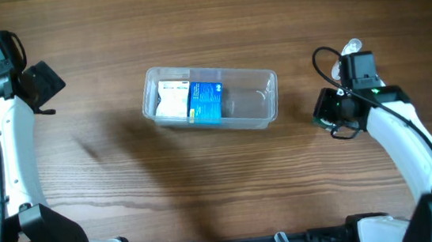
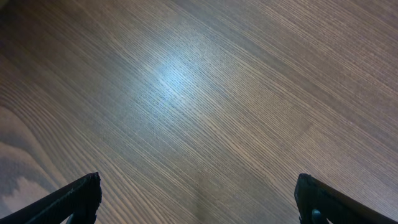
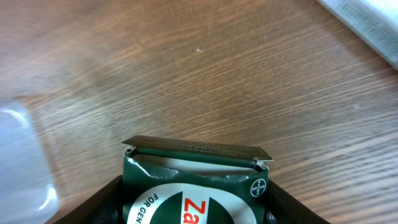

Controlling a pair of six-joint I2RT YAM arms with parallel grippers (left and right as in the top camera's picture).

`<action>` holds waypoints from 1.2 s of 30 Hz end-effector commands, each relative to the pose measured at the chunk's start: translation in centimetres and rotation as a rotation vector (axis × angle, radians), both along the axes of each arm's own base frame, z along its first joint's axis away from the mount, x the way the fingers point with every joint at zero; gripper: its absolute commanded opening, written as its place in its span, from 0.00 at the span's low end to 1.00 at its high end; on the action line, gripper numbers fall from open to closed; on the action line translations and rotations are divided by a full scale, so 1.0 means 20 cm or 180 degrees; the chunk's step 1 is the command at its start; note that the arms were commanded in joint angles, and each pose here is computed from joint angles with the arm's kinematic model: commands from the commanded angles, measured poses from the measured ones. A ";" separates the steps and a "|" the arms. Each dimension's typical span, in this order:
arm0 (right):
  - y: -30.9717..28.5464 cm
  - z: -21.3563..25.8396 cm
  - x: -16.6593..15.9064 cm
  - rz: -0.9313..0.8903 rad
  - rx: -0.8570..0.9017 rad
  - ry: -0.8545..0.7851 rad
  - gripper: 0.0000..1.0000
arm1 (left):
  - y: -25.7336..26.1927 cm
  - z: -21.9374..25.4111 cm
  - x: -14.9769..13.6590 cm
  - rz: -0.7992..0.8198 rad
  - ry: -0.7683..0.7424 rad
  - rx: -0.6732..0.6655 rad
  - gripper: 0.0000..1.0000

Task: Pack container
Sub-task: 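Lift the green tin and carry it over the container, then lower the green tin into the container and open the right gripper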

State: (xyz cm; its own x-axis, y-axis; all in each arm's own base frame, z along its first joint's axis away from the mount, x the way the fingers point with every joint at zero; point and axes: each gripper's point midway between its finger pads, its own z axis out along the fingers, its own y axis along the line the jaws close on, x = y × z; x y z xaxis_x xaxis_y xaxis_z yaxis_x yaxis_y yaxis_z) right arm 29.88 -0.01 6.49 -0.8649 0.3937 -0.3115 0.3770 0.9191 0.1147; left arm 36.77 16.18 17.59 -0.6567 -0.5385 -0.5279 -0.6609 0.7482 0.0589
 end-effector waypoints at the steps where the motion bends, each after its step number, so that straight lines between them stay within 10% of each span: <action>1: 0.04 0.10 0.00 0.0198 -0.0011 -0.0144 0.52 | 0.01 0.05 0.00 0.0022 -0.0066 0.0061 1.00; 18: 0.66 0.81 0.23 0.1157 0.0212 -0.1192 0.50 | 0.01 0.05 0.00 0.0022 -0.0066 0.0061 1.00; 36: 1.05 0.18 0.30 0.1588 -0.0166 -0.0477 0.49 | 0.01 0.05 0.00 0.0021 -0.0067 0.0062 1.00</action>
